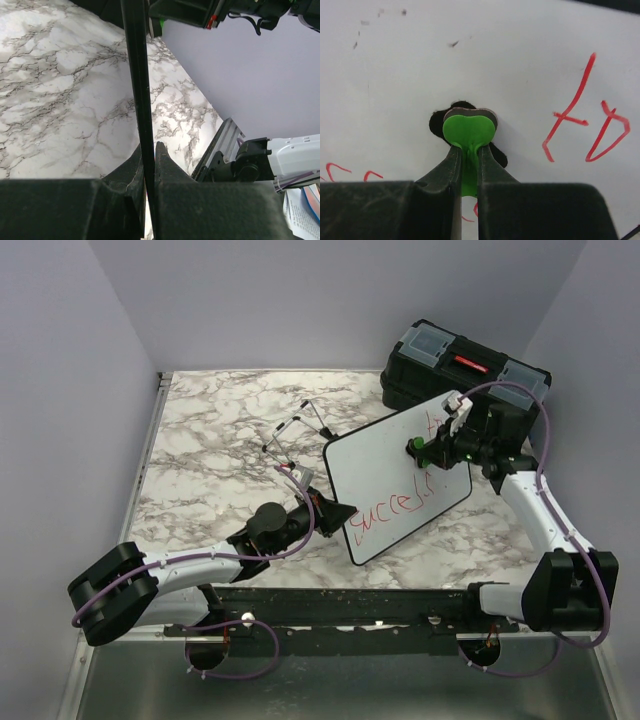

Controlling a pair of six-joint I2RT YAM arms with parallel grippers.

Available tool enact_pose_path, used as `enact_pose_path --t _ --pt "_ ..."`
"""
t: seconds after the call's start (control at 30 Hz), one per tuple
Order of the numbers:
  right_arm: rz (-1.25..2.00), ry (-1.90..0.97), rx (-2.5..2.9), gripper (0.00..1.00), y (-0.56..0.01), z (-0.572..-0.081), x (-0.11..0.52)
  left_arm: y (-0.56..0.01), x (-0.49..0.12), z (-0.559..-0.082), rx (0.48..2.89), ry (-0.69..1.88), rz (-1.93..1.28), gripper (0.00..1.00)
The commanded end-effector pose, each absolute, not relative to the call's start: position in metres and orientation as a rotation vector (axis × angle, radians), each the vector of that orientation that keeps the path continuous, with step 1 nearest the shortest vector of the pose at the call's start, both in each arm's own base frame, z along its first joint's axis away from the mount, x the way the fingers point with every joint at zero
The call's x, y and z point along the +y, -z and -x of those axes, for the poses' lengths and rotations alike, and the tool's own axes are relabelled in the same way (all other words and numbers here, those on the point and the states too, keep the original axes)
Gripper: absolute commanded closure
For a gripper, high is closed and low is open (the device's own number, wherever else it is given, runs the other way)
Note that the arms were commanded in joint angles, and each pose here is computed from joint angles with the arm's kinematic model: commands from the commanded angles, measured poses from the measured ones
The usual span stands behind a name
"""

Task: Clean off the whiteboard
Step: Erase the whiteboard at the center of the board.

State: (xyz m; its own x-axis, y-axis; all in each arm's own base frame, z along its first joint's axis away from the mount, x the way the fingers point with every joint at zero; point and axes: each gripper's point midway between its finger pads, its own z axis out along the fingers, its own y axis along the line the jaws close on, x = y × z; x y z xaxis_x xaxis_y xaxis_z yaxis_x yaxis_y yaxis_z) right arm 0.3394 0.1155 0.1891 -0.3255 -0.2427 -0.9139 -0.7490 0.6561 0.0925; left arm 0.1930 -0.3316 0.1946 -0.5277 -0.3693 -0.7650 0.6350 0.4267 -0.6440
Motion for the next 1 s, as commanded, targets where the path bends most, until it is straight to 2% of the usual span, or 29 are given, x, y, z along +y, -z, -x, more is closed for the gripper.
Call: enact_pose_path --t 0.0,0.17,0.27,0.6,0.77,0.87,0.97 --pt "0.643 -0.654 1.796 0.99 -0.235 -0.376 0.12 -0.245 -0.339 -0.175 1.502 1.423 -0.304 1.0" --pt "0.448 -0.499 1.781 0.99 -0.254 -0.421 0.096 -0.243 -0.337 -0.175 1.503 1.425 -0.295 1.0" --pt "0.402 -0.409 1.83 0.99 -0.241 -0.43 0.082 -0.243 -0.336 -0.174 1.5 1.427 -0.296 1.0" --pt "0.689 -0.367 1.998 0.99 -0.168 -0.353 0.074 -0.245 -0.334 -0.173 1.486 1.424 -0.303 1.0" --pt "0.857 -0.643 1.981 0.99 -0.155 -0.312 0.107 -0.246 -0.335 -0.173 1.483 1.425 -0.308 1.0" --pt "0.846 -0.768 1.944 0.99 -0.17 -0.315 0.121 -0.245 -0.335 -0.172 1.487 1.427 -0.307 1.0" --pt "0.72 -0.757 1.902 0.99 -0.201 -0.351 0.121 -0.244 -0.333 -0.173 1.49 1.424 -0.301 1.0"
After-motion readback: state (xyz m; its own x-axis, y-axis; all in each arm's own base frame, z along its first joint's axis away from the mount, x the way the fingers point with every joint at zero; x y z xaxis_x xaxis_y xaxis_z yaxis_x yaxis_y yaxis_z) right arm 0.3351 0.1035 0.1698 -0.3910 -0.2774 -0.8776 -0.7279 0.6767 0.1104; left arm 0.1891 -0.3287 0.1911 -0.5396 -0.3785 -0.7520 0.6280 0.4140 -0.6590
